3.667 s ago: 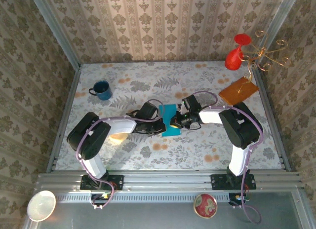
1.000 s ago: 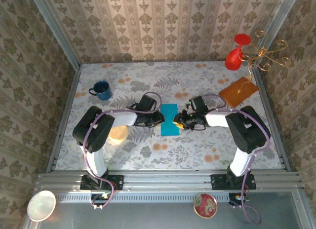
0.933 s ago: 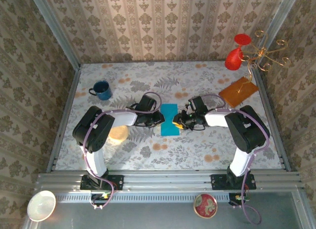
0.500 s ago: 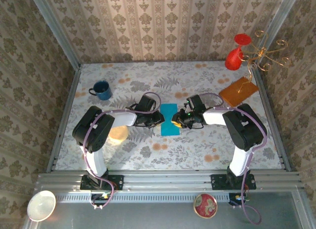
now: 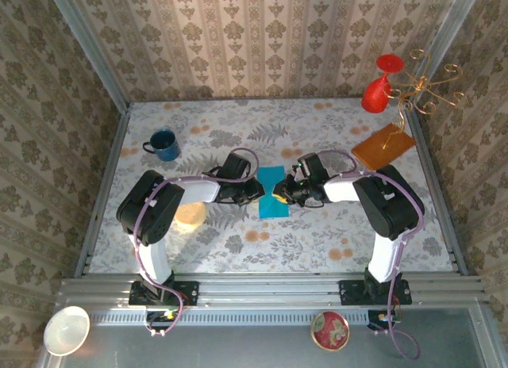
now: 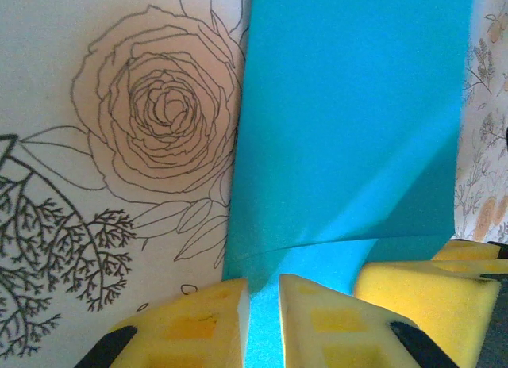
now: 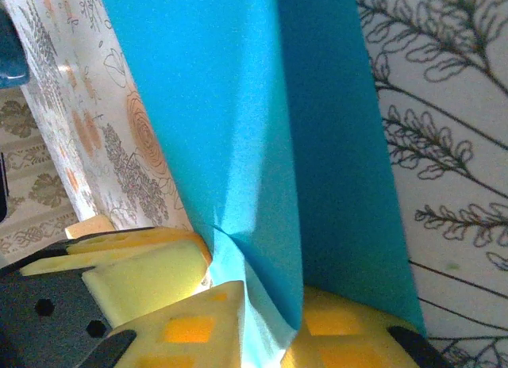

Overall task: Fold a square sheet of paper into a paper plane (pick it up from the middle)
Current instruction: Turn over the paper at the center of the table.

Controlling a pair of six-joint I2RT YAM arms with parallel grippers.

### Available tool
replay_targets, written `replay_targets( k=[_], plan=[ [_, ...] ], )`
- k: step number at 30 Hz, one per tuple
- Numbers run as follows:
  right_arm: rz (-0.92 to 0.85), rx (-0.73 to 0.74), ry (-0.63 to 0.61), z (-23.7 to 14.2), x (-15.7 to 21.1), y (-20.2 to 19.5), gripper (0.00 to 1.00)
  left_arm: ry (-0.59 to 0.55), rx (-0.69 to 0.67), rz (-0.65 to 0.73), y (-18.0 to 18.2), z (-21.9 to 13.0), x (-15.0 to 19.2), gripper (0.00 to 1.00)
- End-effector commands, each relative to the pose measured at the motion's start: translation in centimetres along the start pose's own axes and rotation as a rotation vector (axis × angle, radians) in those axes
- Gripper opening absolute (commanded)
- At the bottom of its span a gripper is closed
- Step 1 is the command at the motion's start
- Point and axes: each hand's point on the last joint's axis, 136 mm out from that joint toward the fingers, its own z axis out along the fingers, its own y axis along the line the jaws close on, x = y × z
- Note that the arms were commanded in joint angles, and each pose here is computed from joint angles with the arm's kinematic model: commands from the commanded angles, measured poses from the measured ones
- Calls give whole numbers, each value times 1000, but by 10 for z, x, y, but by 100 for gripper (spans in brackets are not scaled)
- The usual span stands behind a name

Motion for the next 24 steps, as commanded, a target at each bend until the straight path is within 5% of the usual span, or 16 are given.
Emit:
replay_targets(
  k=[1, 7, 14, 24],
  plan=[
    [9, 9, 17, 4, 7, -7, 16, 6, -44, -36, 15, -4, 2, 20],
    [-25, -10, -23, -6, 3, 3, 11, -29, -10, -31, 5, -20, -5, 21],
    [-135, -122, -96, -32, -3, 40, 7, -143, 94, -25, -7, -66, -23, 34],
    [-308, -472, -97, -90, -1, 146, 7, -252, 409, 87, -61, -139, -27, 78]
  ],
)
